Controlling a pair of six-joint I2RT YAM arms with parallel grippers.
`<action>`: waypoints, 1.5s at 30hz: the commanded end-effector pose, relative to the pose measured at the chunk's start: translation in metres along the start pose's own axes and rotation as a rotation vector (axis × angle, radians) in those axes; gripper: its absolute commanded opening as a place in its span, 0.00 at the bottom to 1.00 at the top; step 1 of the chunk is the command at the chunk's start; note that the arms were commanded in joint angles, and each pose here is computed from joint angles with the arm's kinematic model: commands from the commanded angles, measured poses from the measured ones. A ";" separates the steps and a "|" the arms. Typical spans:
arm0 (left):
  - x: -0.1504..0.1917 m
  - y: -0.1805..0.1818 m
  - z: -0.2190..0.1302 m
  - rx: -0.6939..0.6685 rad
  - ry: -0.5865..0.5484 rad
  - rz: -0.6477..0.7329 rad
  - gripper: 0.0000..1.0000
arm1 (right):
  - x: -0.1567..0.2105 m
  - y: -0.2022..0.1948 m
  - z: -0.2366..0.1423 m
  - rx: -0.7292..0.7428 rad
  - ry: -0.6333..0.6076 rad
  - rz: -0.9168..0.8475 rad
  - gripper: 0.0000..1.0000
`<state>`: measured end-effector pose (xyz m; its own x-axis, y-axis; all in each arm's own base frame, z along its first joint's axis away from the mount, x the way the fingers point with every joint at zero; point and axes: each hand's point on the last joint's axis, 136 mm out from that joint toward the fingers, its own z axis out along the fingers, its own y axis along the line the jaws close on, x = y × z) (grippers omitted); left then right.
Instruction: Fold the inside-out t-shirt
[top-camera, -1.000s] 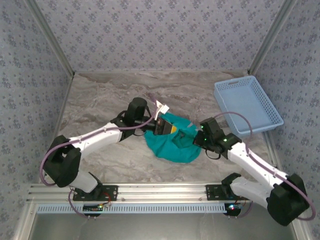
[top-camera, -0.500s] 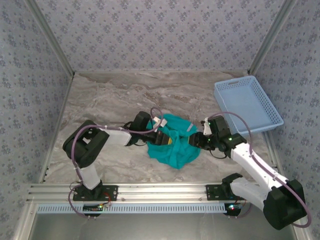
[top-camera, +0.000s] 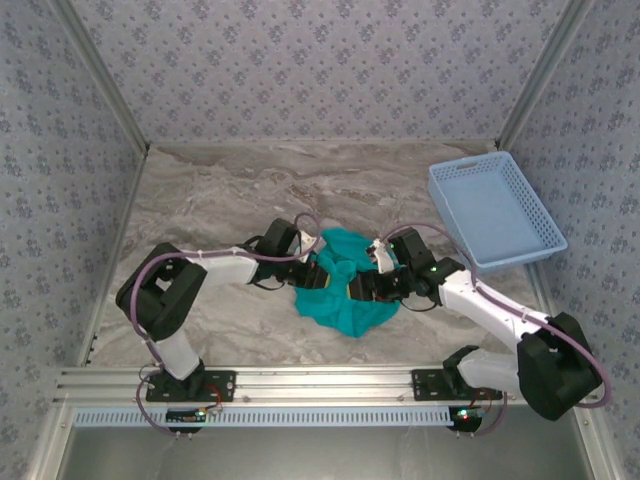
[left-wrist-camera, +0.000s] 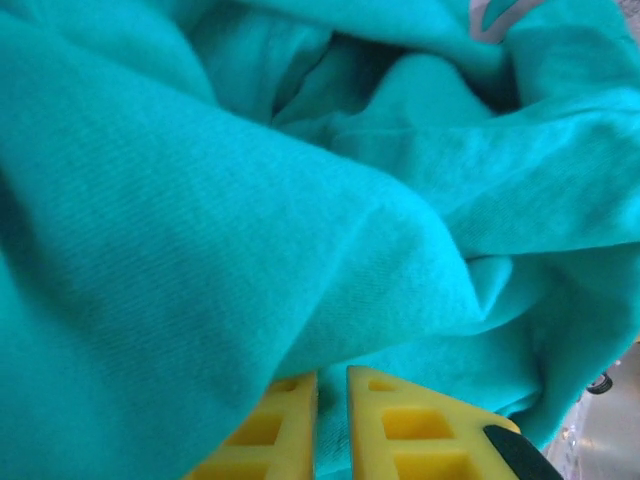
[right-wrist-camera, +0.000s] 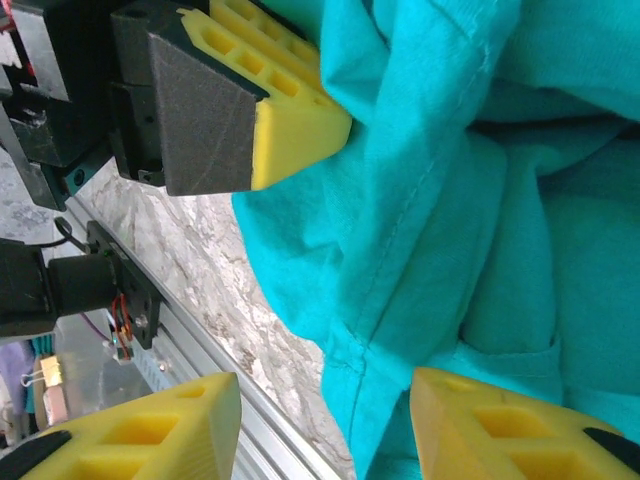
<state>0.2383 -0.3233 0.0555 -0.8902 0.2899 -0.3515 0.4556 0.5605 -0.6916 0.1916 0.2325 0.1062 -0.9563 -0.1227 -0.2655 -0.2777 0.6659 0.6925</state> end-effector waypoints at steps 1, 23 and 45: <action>-0.005 0.006 0.003 -0.031 0.011 0.003 0.16 | 0.009 -0.012 0.008 0.014 0.026 -0.013 0.51; -0.023 0.030 -0.051 -0.155 -0.163 -0.053 0.25 | -0.012 0.040 0.017 -0.122 0.000 -0.032 0.34; 0.028 -0.051 -0.054 -0.342 -0.172 0.162 0.58 | -0.020 -0.042 -0.071 0.495 -0.146 0.040 0.56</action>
<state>0.1749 -0.3060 0.1100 -0.7718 0.3262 -0.5458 0.5987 0.6620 -0.4509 0.2250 0.2020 0.1443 -0.9220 -0.0366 -0.3855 -0.2482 0.8200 0.5157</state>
